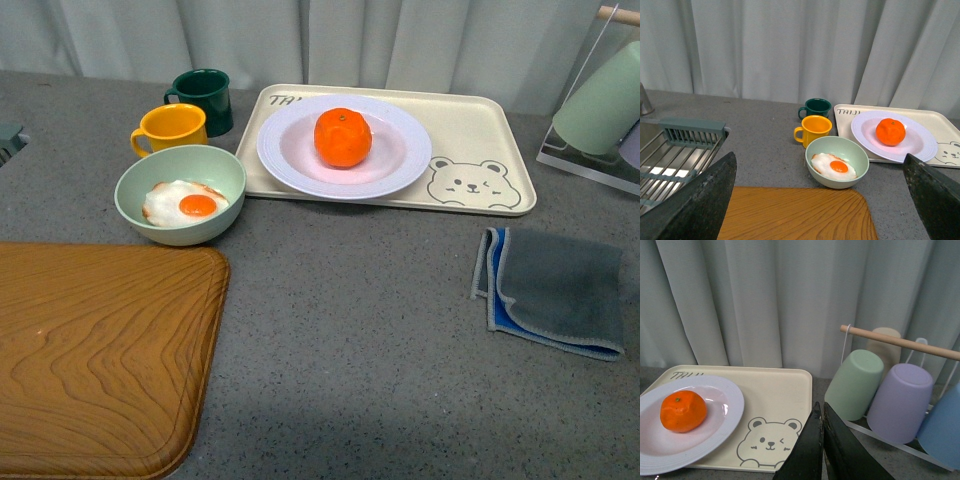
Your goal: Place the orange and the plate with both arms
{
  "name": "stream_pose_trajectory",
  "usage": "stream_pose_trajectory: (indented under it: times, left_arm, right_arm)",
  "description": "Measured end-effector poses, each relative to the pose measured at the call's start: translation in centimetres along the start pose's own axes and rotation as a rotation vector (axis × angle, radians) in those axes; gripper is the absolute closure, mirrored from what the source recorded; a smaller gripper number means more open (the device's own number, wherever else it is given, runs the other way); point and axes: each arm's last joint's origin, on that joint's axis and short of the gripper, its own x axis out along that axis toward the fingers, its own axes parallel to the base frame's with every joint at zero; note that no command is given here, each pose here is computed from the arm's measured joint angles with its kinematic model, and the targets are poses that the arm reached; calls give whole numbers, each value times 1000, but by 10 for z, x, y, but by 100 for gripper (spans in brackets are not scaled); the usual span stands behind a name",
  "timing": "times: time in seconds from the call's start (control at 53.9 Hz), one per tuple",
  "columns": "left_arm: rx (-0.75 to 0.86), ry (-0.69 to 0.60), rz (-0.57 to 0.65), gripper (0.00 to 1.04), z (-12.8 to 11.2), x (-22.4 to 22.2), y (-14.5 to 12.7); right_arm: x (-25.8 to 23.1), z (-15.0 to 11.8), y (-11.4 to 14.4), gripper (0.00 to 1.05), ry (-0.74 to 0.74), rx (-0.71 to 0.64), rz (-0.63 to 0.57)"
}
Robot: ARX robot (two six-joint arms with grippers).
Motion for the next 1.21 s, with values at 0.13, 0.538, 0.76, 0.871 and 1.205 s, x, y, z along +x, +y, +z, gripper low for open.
stream_pose_trajectory:
  times: [0.13, 0.538, 0.76, 0.871, 1.205]
  left_arm:
    - [0, 0, 0, 7, 0, 0, 0]
    - [0, 0, 0, 7, 0, 0, 0]
    - [0, 0, 0, 7, 0, 0, 0]
    - [0, 0, 0, 7, 0, 0, 0]
    - [0, 0, 0, 7, 0, 0, 0]
  right_arm:
    - [-22, 3, -7, 104, 6, 0, -8]
    - [-78, 16, -23, 104, 7, 1, -8]
    - [-94, 18, -23, 104, 2, 1, -6]
    - [-102, 17, -22, 104, 4, 1, -6]
    - [-119, 19, -22, 104, -3, 1, -5]
